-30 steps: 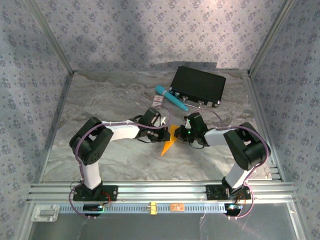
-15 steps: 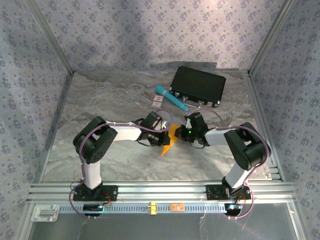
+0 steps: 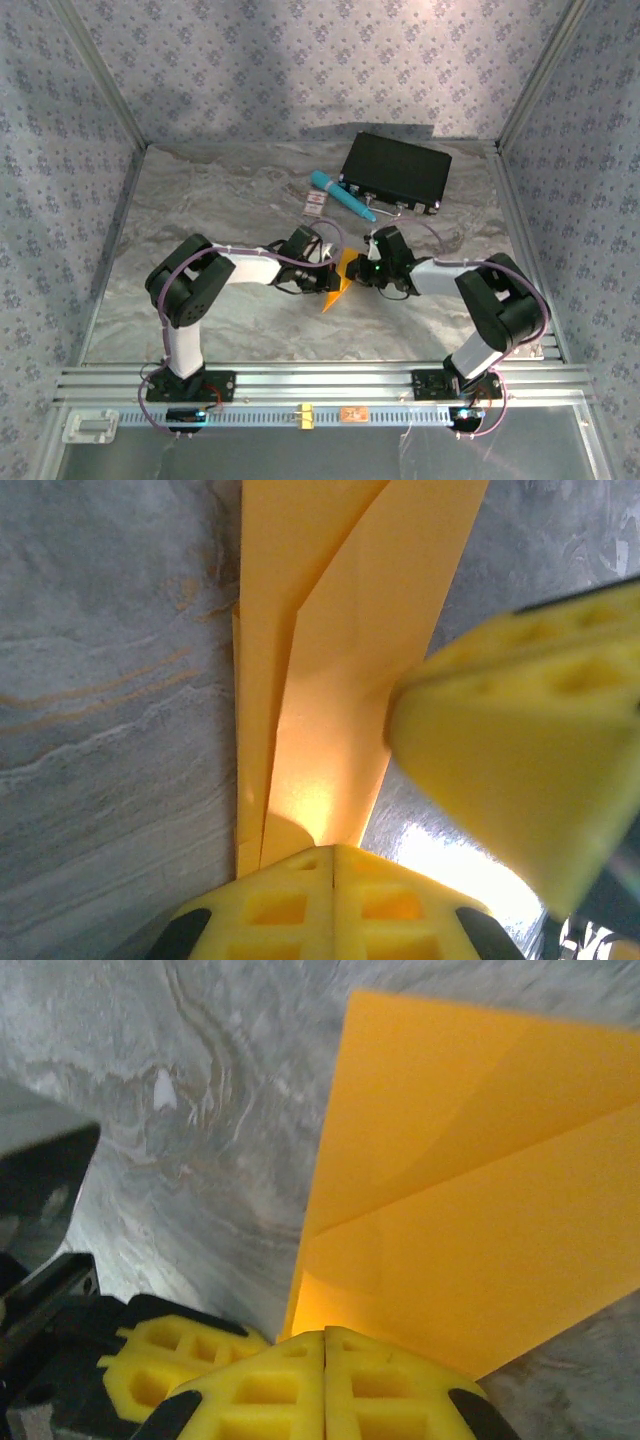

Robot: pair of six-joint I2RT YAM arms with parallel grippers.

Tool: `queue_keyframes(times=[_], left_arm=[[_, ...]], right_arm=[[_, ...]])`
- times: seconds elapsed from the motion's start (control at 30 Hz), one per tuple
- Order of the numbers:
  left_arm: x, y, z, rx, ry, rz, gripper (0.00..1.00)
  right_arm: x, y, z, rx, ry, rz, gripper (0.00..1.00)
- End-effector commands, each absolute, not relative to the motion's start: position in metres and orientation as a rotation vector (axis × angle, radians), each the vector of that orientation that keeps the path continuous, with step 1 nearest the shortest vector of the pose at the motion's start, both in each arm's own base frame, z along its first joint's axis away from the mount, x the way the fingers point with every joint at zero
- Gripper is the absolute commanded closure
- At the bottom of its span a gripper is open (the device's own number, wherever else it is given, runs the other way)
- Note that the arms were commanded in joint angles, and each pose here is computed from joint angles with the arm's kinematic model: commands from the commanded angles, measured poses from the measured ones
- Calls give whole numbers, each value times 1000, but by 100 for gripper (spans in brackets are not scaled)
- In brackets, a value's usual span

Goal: Fold a paper plane with a square sheet of paper (pick it up from the middle)
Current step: Fold the wing for the fifth time at the center of the table.

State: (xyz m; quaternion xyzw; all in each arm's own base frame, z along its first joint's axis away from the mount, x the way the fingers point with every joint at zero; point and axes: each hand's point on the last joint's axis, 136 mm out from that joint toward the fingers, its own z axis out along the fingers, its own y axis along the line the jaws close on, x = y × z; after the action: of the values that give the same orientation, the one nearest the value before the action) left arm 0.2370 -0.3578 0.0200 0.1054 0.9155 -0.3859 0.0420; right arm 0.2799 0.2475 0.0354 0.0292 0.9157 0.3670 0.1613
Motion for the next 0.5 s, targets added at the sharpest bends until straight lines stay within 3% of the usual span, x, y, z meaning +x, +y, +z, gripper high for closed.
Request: queue_keyframes(times=[0.0, 0.23, 0.47], left_arm=[[225, -337, -8, 275, 2905, -1050, 100], [226, -337, -7, 274, 2903, -1049, 100], [225, -336, -9, 273, 2907, -1045, 100]], right_arm=[[262, 248, 21, 70, 2696, 1029, 93], [253, 228, -9, 198, 2772, 956, 94], [265, 216, 3, 231, 2717, 930, 94]])
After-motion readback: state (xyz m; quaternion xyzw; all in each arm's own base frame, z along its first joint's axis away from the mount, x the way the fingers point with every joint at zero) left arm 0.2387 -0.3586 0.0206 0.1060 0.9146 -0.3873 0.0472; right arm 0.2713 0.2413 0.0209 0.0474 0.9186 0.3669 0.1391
